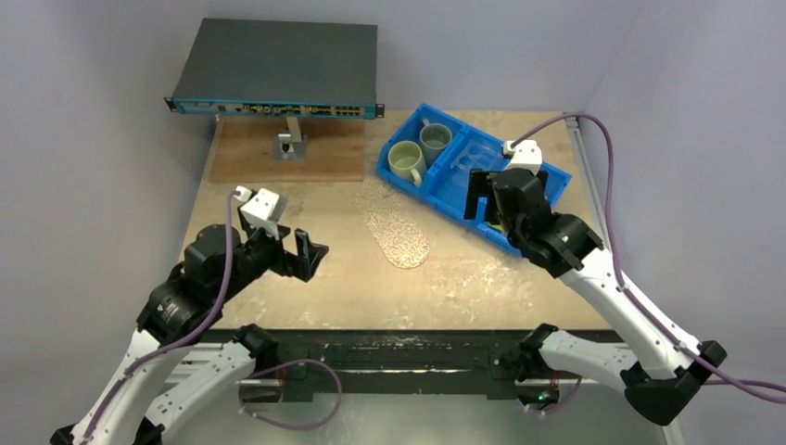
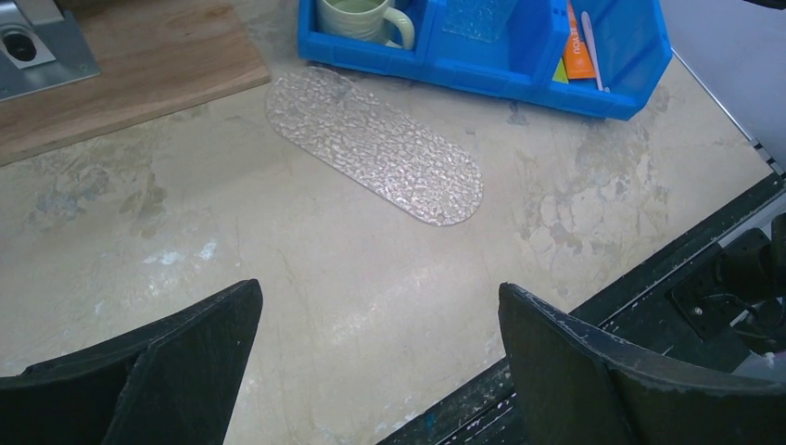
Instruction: Prepare toiletry sets of a toothbrush and toothpaste on the tray
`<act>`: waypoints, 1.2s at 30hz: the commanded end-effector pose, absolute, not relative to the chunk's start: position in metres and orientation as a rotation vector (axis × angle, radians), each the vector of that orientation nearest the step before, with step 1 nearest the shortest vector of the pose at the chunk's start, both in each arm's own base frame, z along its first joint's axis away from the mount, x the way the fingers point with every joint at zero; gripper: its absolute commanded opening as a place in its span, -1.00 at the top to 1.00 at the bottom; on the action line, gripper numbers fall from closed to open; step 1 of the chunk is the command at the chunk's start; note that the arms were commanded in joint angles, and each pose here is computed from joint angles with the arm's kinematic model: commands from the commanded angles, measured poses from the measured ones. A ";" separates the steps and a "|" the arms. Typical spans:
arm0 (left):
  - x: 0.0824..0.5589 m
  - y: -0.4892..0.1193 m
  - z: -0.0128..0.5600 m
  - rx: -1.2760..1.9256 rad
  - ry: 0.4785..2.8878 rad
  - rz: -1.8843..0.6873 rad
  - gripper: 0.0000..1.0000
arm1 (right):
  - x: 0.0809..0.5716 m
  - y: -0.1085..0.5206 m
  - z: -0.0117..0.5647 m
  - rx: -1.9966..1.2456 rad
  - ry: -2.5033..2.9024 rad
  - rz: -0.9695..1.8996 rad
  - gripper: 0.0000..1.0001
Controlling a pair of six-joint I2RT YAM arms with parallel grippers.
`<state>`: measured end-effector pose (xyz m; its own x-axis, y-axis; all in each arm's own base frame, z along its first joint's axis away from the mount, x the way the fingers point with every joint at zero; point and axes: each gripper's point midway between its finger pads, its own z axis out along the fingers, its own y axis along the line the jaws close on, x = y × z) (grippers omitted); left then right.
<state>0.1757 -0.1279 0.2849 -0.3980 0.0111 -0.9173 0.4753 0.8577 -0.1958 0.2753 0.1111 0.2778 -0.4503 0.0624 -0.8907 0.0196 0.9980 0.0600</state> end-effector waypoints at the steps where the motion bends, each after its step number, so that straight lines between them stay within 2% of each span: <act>1: 0.179 -0.130 0.293 0.364 1.891 -0.539 -1.00 | 0.281 0.106 0.289 0.115 2.030 0.019 -0.98; 5: 0.178 -0.128 0.294 0.356 1.883 -0.538 -1.00 | 0.291 0.108 0.274 0.113 2.084 0.005 -0.96; 11: 0.174 -0.124 0.297 0.350 1.866 -0.536 -1.00 | 0.313 0.074 0.261 0.250 2.105 -0.015 -0.88; 16: 0.173 -0.120 0.300 0.341 1.849 -0.528 -1.00 | 0.330 0.077 0.246 0.304 2.136 -0.015 -0.82; 25: 0.171 -0.115 0.302 0.328 1.834 -0.521 -1.00 | 0.341 0.138 0.216 0.164 2.220 0.287 -0.63; 36: 0.171 -0.111 0.303 0.311 1.827 -0.503 -1.00 | 0.348 0.223 0.184 0.014 2.289 0.404 -0.61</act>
